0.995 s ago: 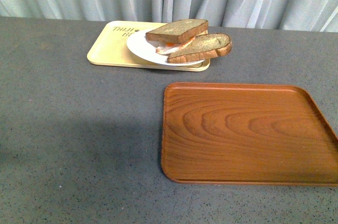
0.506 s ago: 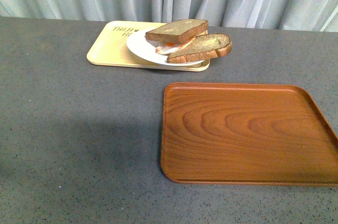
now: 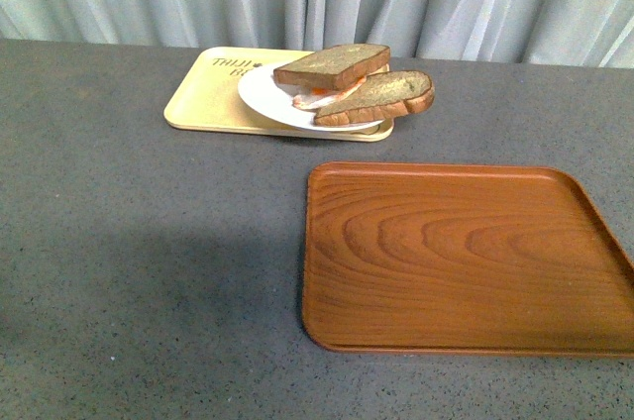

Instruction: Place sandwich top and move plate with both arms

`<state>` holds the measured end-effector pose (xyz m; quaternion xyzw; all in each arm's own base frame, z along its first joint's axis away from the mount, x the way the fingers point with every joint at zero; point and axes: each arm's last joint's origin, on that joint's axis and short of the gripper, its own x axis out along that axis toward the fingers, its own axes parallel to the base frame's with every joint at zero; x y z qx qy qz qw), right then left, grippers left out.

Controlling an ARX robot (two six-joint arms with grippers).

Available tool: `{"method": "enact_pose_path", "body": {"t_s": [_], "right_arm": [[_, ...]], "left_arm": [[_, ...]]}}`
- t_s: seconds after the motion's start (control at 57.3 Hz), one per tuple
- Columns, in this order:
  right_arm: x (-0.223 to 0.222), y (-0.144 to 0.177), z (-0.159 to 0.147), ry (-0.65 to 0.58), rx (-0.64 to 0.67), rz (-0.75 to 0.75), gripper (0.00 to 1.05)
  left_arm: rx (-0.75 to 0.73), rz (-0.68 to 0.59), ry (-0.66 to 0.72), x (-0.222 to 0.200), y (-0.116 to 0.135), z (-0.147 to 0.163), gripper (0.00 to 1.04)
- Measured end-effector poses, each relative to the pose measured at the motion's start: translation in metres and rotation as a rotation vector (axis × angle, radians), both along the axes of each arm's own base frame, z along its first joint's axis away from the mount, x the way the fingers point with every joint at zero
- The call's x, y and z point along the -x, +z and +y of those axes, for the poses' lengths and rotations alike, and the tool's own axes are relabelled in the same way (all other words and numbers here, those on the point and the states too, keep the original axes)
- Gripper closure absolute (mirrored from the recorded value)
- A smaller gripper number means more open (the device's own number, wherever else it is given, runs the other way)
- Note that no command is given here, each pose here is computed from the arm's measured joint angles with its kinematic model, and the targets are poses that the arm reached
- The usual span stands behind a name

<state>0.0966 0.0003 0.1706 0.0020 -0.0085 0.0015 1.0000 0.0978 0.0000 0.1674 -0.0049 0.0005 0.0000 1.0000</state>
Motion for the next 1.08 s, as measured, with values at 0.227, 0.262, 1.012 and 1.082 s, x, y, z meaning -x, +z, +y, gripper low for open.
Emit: {"method": "enact_pose_path", "body": {"t_s": [0.227,0.262,1.012,1.082], "right_arm": [[0.0,0.0,0.0,0.0,0.0,0.0,0.09],[0.0,0.0,0.0,0.0,0.0,0.0,0.09],[0.0,0.0,0.0,0.0,0.0,0.0,0.09],[0.0,0.0,0.0,0.0,0.0,0.0,0.09]], "left_arm": [[0.0,0.0,0.0,0.0,0.0,0.0,0.32],[0.0,0.0,0.0,0.0,0.0,0.0,0.25],[-0.002,0.0,0.0,0.0,0.0,0.0,0.09],[-0.002,0.0,0.0,0.0,0.0,0.0,0.09]]}}
